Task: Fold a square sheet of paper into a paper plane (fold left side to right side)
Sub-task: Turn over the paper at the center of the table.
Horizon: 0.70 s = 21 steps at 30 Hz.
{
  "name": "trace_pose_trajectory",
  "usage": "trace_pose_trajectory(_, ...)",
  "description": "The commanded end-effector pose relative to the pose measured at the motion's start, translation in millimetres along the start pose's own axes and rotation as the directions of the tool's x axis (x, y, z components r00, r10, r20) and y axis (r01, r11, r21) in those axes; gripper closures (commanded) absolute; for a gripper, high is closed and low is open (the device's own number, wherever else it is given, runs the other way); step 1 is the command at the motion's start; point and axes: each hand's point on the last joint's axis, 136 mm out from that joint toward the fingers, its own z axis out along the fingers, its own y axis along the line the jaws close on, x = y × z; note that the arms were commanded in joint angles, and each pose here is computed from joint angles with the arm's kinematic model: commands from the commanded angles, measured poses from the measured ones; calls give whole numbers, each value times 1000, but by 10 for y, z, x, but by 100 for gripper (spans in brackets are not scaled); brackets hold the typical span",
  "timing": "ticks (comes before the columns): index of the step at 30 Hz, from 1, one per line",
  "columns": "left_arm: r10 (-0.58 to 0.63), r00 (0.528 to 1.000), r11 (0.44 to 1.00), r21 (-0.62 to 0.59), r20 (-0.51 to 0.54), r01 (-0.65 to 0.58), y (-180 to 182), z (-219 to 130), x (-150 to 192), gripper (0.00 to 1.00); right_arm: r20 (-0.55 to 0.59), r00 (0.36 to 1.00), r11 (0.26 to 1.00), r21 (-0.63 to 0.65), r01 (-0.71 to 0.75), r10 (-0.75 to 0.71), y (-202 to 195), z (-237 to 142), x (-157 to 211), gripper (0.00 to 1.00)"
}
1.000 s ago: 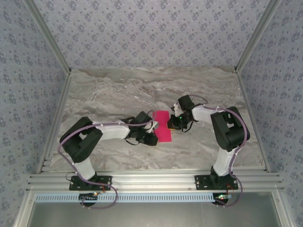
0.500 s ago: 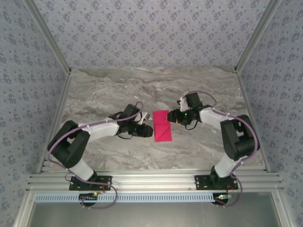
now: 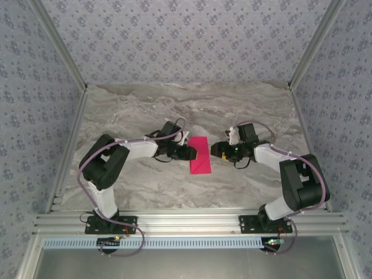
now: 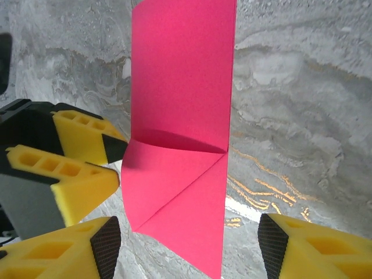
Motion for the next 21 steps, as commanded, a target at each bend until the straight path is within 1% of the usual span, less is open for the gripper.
trace_pose_trajectory(1, 27, 999, 1000, 11, 23, -27, -75, -24, -119, 57, -4, 1000, 999, -48, 3, -3, 93, -6, 17, 32)
trace_pose_trajectory(5, 35, 999, 999, -16, 21, -35, -41, -50, -106, 55, -15, 1000, 999, -54, 6, -7, 112, 28, 13, 32)
trace_pose_trajectory(9, 31, 999, 999, -18, 16, -30, -23, -45, -95, 55, -31, 999, 998, -55, 8, -10, 130, 78, 14, 32)
trace_pose_trajectory(12, 30, 999, 998, -46, 13, -30, 27, -54, -85, 49, -38, 999, 998, -54, 11, -13, 147, 111, 8, 31)
trace_pose_trajectory(16, 31, 999, 998, -60, 16, -30, 33, -81, -80, 47, -45, 999, 999, -49, 13, -15, 148, 139, 8, 31)
trace_pose_trajectory(19, 31, 999, 999, -37, 20, -31, -18, -94, -88, 48, -48, 999, 999, -51, 16, -18, 162, 155, 6, 31)
trace_pose_trajectory(21, 29, 999, 1000, -5, 21, -29, -73, -82, -100, 50, -52, 998, 999, -50, 16, -18, 163, 168, 13, 31)
